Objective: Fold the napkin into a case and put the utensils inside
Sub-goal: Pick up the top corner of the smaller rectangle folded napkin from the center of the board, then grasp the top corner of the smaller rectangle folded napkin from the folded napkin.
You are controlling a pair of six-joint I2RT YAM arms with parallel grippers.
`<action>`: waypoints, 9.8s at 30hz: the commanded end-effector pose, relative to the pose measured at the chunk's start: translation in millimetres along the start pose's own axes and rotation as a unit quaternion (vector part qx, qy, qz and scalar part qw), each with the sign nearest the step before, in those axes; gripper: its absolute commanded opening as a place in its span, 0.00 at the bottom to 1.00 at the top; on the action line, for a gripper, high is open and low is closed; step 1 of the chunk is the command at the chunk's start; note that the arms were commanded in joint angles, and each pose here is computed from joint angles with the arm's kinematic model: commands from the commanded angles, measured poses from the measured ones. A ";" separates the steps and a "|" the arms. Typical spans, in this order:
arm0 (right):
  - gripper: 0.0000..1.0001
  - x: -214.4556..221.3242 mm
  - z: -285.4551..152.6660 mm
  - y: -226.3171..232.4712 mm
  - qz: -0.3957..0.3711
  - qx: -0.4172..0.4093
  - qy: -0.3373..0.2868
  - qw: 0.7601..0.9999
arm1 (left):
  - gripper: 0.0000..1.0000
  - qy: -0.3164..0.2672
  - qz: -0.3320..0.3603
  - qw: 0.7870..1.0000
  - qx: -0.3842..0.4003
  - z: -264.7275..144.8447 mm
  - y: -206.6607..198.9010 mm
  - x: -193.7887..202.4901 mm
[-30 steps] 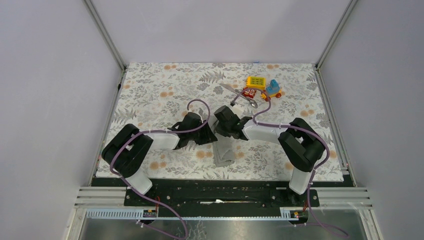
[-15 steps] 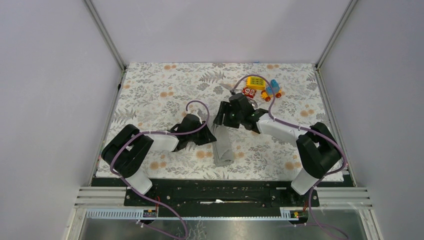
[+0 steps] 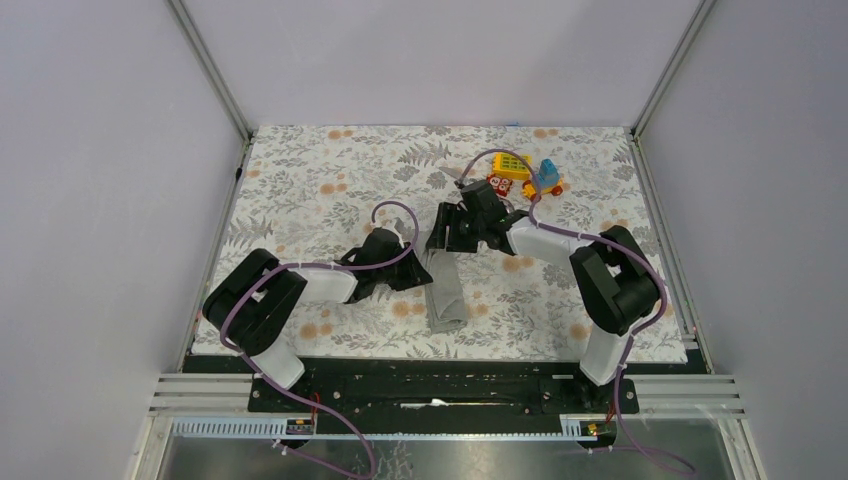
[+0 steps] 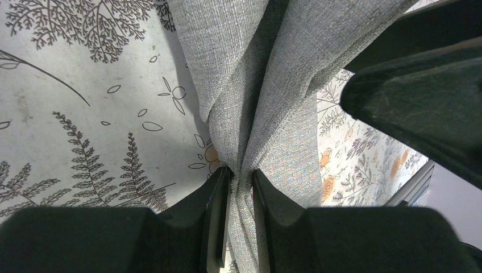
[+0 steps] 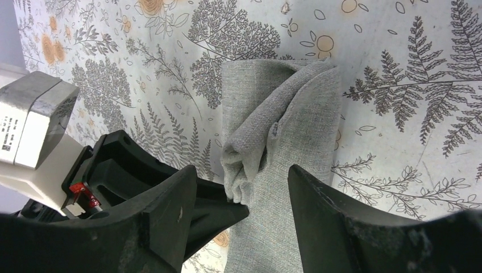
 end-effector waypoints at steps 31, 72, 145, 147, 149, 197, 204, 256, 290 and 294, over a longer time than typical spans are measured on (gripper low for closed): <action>0.00 -16.2 8.3 26.3 0.010 0.026 -0.043 0.999 | 0.56 0.026 0.015 0.998 -0.053 -27.1 13.7 12.8; 0.00 -0.6 2.2 26.1 0.130 -0.043 -0.071 0.988 | 0.30 -0.055 0.226 0.950 -0.208 22.5 -45.1 -75.7; 0.38 -8.9 36.2 13.2 0.026 -0.087 -0.022 0.996 | 0.00 -0.055 0.178 0.975 -0.124 -1.4 -44.9 -80.8; 0.42 -8.9 36.2 15.4 0.022 -0.092 -0.023 0.995 | 0.00 -0.055 0.178 0.975 -0.124 -1.4 -45.0 -80.8; 0.44 -8.0 36.9 17.6 0.019 -0.091 -0.024 0.995 | 0.00 -0.055 0.176 0.975 -0.123 -1.6 -44.9 -80.5; 0.34 5.3 35.6 12.8 0.189 -0.253 -0.010 0.949 | 0.00 -0.068 0.137 0.981 -0.123 -7.2 -10.5 -68.5; 0.34 8.9 30.3 5.3 0.168 -0.222 -0.009 0.960 | 0.00 -0.064 0.138 0.981 -0.117 -7.9 -10.8 -68.2; 0.00 36.8 91.8 20.7 0.109 -0.135 0.031 0.984 | 0.00 -0.050 0.119 0.986 -0.110 -11.8 -19.0 -70.4; 0.01 30.1 54.3 31.7 0.128 -0.169 0.026 0.977 | 0.22 -0.019 0.015 0.992 -0.128 -8.0 41.6 -74.0; 0.16 30.2 25.1 27.0 0.069 -0.119 0.023 0.990 | 0.22 -0.005 0.023 0.992 -0.126 -3.2 43.1 -77.8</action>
Point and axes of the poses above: each gripper's point midway between its finger pads, its own z axis out along the fingers, its own y axis along the line the jaws close on, x = y × z, the point moved 8 cm from there along -z, back along the fingers, and after that the axes turned 3 degrees about -z, right-handed, at the moved point
